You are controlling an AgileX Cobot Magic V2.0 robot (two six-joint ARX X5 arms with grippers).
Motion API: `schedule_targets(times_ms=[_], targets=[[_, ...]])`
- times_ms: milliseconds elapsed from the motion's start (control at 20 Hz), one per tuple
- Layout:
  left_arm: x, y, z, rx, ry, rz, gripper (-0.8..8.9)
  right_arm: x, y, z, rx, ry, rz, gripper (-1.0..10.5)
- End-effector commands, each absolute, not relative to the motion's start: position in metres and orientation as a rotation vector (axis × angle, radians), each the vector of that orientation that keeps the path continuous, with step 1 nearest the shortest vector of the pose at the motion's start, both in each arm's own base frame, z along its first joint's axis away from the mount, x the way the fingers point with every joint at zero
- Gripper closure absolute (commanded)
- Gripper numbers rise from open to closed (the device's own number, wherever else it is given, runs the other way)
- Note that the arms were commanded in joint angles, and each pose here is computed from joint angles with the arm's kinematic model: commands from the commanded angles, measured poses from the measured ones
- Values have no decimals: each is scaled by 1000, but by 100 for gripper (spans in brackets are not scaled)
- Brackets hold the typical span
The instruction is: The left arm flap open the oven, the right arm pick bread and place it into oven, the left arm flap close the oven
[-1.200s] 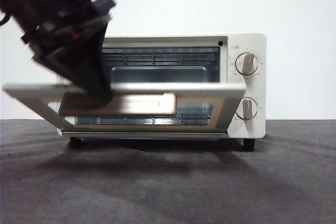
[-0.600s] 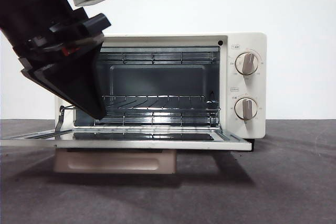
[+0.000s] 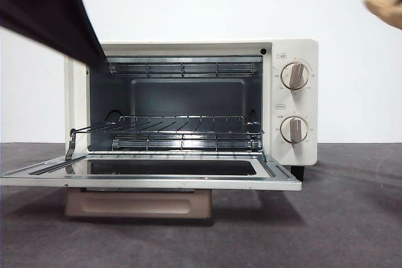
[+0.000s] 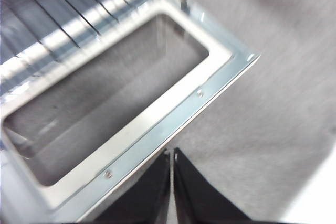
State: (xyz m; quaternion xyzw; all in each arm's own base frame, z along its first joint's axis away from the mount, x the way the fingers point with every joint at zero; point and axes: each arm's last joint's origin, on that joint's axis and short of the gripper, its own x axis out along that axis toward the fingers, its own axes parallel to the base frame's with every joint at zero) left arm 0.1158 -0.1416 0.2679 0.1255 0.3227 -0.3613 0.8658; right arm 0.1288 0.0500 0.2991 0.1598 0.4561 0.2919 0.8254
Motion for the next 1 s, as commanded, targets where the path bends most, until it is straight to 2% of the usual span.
schedule_targets(times_ms=[50, 250, 350, 550, 700, 1000], targets=[[102, -127, 287, 157, 618, -761, 798, 139, 67, 305, 373, 952, 683, 938], [81, -101, 305, 9, 534, -780, 798, 162, 115, 298, 375, 951, 803, 938], [72, -90, 311, -48, 503, -792, 798, 174, 139, 289, 394, 957, 831, 938], [63, -78, 316, -83, 444, -796, 798, 192, 168, 276, 448, 955, 862, 938], [58, -70, 319, -94, 408, -772, 798, 205, 183, 267, 491, 929, 873, 938], [52, -61, 319, -97, 389, -746, 798, 230, 199, 251, 572, 861, 783, 938]])
